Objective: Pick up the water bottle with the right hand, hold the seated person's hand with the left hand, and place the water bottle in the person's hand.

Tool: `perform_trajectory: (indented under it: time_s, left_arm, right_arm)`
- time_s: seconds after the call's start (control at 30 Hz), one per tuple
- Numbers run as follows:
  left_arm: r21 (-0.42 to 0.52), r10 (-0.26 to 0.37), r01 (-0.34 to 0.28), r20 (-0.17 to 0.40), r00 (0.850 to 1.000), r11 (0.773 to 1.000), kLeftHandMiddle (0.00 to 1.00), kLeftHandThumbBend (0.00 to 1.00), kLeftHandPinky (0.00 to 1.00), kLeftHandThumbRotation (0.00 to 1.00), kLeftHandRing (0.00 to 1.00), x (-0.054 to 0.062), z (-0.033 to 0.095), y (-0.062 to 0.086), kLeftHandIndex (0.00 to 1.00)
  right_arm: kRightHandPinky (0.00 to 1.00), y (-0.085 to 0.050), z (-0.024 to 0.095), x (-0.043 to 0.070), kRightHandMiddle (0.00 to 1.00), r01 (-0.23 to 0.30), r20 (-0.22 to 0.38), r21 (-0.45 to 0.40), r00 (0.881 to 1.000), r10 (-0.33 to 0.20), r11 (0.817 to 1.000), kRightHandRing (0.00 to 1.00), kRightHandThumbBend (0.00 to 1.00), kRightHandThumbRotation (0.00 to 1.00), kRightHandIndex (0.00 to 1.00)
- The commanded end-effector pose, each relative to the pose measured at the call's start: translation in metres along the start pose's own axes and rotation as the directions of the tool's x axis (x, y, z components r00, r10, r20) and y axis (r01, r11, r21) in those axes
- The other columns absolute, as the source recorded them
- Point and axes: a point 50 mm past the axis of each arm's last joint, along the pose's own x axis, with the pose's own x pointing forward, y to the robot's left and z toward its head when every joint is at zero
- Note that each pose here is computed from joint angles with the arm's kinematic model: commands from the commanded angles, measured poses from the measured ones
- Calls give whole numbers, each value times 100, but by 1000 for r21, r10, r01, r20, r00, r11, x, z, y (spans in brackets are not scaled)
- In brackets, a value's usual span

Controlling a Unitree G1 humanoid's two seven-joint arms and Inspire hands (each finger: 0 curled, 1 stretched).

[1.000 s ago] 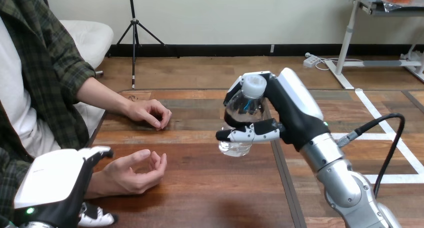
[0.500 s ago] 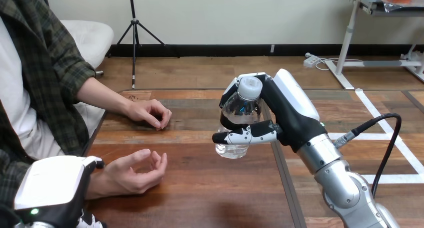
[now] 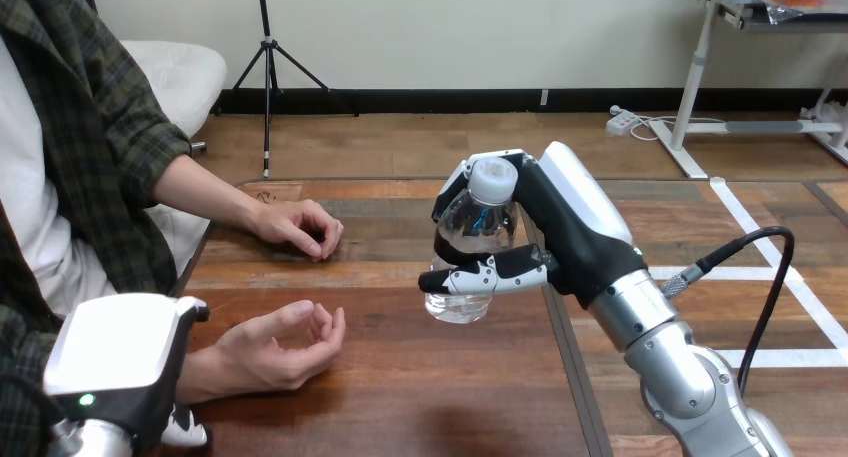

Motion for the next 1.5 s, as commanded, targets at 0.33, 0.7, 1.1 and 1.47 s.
perform_trajectory:
  time_s: [0.33, 0.7, 1.1, 1.47]
  left_arm:
    - [106, 52, -49, -31, 998, 993, 79, 98, 75, 0, 78, 22, 8, 8, 76]
    - [91, 50, -43, -74, 996, 995, 77, 95, 70, 0, 75, 26, 10, 4, 74]
    - [65, 36, -30, -100, 994, 997, 74, 90, 65, 0, 71, 30, 11, -1, 71]
    - [59, -2, 9, -106, 994, 998, 67, 90, 58, 0, 64, 31, 11, -5, 67]
  right_arm:
    - [35, -9, 18, 13, 43, 20, 116, -7, 993, -19, 1000, 37, 78, 0, 43]
    - [35, -8, 19, 12, 43, 8, 123, -8, 992, -7, 1000, 37, 77, 0, 43]
    - [34, -7, 20, 12, 42, -1, 135, -14, 991, 3, 1000, 36, 78, 0, 43]
    - [34, -7, 22, 13, 42, -6, 143, -9, 990, 7, 1000, 36, 77, 0, 43]
